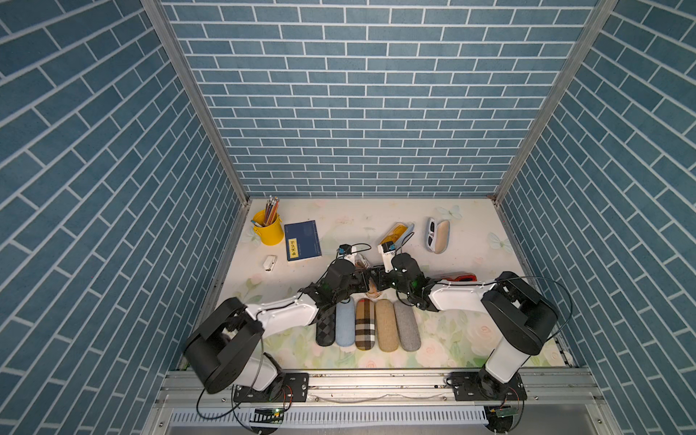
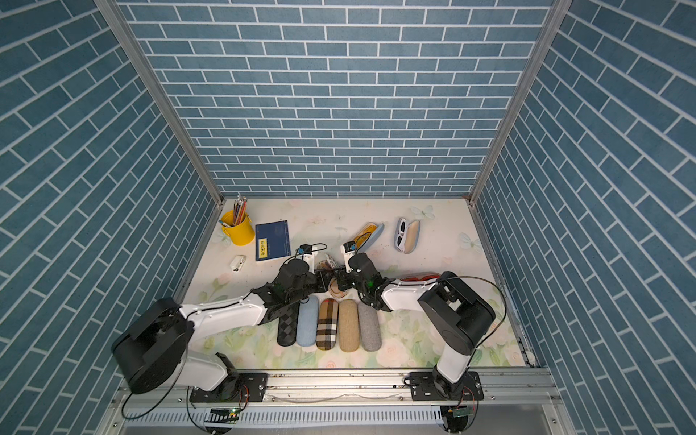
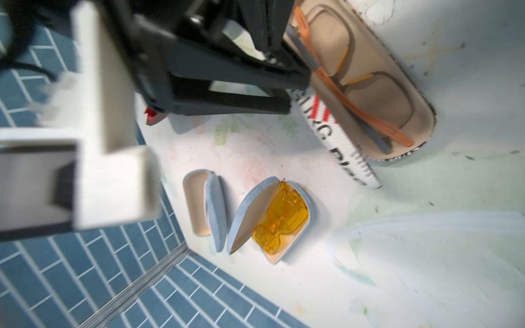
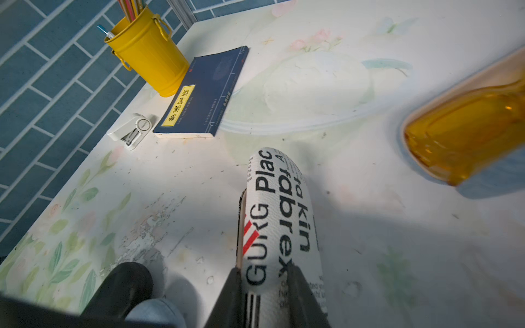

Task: Close the glasses case
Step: Close the glasses case at the center of the board, then adjust the glasses case at the center of the board.

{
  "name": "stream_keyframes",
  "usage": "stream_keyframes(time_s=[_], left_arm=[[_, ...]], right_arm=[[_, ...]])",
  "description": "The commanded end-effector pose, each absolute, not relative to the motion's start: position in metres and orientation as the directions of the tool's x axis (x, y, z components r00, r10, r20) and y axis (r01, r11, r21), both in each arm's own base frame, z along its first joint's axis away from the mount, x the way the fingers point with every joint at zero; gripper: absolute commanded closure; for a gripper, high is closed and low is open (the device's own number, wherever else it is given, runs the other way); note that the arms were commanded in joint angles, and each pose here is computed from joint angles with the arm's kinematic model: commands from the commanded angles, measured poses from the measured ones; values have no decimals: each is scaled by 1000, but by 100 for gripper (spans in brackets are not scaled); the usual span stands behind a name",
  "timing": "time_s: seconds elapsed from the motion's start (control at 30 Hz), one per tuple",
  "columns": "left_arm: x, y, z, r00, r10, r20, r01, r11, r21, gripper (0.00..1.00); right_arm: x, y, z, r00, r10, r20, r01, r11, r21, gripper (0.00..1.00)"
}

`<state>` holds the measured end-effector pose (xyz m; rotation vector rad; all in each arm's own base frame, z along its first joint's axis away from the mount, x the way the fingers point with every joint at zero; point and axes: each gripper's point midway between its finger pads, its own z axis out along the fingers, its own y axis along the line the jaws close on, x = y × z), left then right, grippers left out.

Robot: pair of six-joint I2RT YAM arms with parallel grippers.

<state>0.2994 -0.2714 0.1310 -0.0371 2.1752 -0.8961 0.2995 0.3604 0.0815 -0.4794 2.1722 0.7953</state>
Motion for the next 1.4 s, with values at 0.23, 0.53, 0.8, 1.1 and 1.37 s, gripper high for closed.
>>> stream_keyframes(time_s=[0.23, 0.53, 0.8, 1.1, 1.37], left_arm=[[288, -169, 111, -662, -419, -621, -4, 831, -557, 95], [280, -132, 102, -644, -460, -612, -101, 844, -527, 96], [275, -109, 91, -626, -506, -593, -170, 831, -530, 96], [271, -94, 94, -605, -520, -603, -194, 831, -521, 96], [274, -104, 86, -632, -500, -592, -162, 832, -530, 95]], right_arm=[[227, 352, -39, -789, -371, -491, -541, 797, 267, 72], [203, 363, -71, -739, -516, -434, -599, 798, 72, 72], [194, 379, -88, -705, -591, -391, -646, 763, 13, 71], [201, 410, -35, -707, -470, -528, -639, 744, 194, 62], [226, 427, 27, -707, -366, -605, -647, 679, 346, 59]])
